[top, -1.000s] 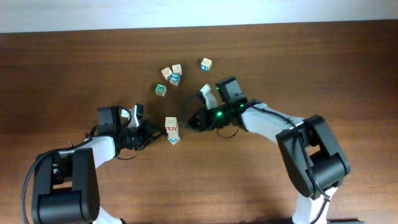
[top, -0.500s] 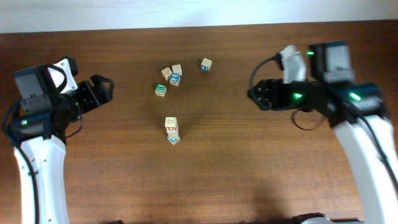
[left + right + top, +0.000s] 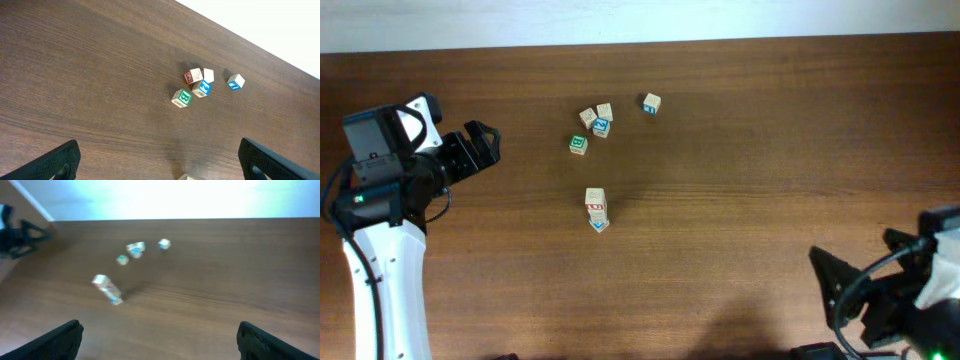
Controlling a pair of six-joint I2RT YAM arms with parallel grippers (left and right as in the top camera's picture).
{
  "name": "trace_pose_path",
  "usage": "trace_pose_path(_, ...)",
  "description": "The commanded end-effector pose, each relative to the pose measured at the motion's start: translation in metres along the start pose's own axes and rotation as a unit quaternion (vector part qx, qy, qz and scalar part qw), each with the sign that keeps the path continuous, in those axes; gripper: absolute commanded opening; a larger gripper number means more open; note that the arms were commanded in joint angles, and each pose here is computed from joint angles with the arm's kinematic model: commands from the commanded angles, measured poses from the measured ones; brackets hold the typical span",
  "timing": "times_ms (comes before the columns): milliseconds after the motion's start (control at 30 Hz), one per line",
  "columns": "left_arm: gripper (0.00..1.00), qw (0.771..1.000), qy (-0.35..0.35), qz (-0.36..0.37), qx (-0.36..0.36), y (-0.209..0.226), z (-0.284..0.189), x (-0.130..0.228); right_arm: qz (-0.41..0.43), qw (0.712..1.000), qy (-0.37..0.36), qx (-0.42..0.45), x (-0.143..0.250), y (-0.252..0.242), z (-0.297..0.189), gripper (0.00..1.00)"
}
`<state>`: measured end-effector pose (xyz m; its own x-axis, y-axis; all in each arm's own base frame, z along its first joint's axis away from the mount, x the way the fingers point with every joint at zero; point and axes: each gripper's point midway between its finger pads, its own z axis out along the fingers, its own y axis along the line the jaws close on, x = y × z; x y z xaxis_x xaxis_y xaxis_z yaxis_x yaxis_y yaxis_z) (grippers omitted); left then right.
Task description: Rotate 5 blocks
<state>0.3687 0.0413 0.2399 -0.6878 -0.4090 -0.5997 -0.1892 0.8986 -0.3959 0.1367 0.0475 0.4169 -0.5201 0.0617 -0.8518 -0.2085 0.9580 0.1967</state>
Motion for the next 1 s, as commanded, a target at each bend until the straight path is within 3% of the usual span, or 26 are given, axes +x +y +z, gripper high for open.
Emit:
trace_pose_path(0, 0.99, 1.0, -0.001, 0.01, -0.003, 0.001, 0.001, -0.001, -0.005, 0.995, 0.011, 0.104, 0.008, -0.039, 0.009, 0.98)
trace_pose_path(100, 0.99, 1.0, -0.001, 0.01, -0.003, 0.001, 0.001, -0.001, -0.047, 0.99, 0.004, 0.135, 0.01, -0.059, 0.055, 0.98)
trace_pose_path(200, 0.99, 1.0, -0.001, 0.01, -0.003, 0.001, 0.001, -0.001, -0.153, 0.983, -0.064, 0.076, 0.014, -0.049, 0.109, 0.98)
trace_pose_path(367, 0.99, 1.0, -0.001, 0.01, -0.003, 0.001, 0.001, -0.001, -0.177, 0.969, -0.17, 0.008, 0.078, -0.052, 0.161, 0.98)
trace_pose_path(467, 0.99, 1.0, -0.001, 0.01, -0.003, 0.001, 0.001, -0.001, -0.182, 0.964, -0.191, 0.011, 0.121, -0.062, 0.181, 0.98)
trace_pose_path(667, 0.99, 1.0, -0.001, 0.01, -0.003, 0.001, 0.001, -0.001, -0.185, 0.962, -0.201, 0.011, 0.159, -0.07, 0.203, 0.98)
trace_pose_path(967, 0.99, 1.0, -0.001, 0.01, -0.003, 0.001, 0.001, -0.001, -0.187, 0.96, -0.207, 0.013, 0.166, -0.072, 0.207, 0.98)
